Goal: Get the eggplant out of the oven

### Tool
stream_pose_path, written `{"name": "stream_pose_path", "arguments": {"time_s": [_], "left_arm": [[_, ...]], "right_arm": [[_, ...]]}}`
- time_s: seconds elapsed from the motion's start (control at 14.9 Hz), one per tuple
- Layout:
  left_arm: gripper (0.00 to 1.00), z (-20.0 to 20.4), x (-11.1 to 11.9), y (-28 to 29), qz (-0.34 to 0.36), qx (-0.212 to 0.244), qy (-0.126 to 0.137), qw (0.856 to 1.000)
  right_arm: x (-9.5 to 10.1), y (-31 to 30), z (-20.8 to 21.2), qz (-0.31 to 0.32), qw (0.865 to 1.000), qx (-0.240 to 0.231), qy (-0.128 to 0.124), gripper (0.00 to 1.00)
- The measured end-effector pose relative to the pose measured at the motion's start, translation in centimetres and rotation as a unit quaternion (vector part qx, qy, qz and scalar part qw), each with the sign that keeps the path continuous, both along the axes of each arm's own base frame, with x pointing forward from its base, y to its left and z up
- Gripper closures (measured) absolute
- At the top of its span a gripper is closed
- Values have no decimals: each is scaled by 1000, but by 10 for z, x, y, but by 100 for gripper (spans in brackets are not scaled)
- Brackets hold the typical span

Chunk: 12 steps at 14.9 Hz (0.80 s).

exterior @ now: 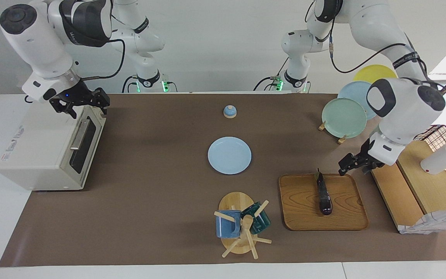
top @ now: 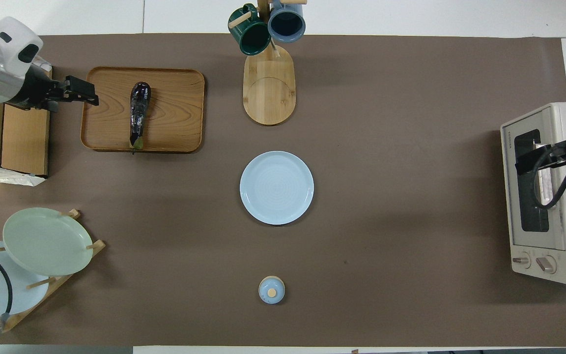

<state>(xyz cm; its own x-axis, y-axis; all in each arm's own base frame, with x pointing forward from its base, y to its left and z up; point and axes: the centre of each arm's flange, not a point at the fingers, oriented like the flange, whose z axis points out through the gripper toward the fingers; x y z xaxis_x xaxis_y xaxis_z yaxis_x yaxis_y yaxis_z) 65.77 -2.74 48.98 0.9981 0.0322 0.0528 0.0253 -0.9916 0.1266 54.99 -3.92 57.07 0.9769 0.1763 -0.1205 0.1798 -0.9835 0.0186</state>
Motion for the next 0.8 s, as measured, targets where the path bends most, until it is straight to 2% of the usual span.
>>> {"name": "stream_pose_path", "arguments": {"time_s": [0.27, 0.47, 0.6, 0.8], "left_arm": [[0, 79, -50, 7, -5, 21, 20, 1000], [0, 117, -86, 7, -7, 45, 42, 998], [0, 127, -105, 4, -5, 49, 65, 997], [0, 118, -122, -2, 2, 52, 82, 995]], "right_arm": [[0, 5, 1, 5, 1000, 0, 0, 0], [-1, 5, 2, 4, 1000, 0, -1, 0], [-1, 4, 2, 4, 1000, 0, -1, 0], [-1, 4, 2, 4, 1000, 0, -1, 0]]}}
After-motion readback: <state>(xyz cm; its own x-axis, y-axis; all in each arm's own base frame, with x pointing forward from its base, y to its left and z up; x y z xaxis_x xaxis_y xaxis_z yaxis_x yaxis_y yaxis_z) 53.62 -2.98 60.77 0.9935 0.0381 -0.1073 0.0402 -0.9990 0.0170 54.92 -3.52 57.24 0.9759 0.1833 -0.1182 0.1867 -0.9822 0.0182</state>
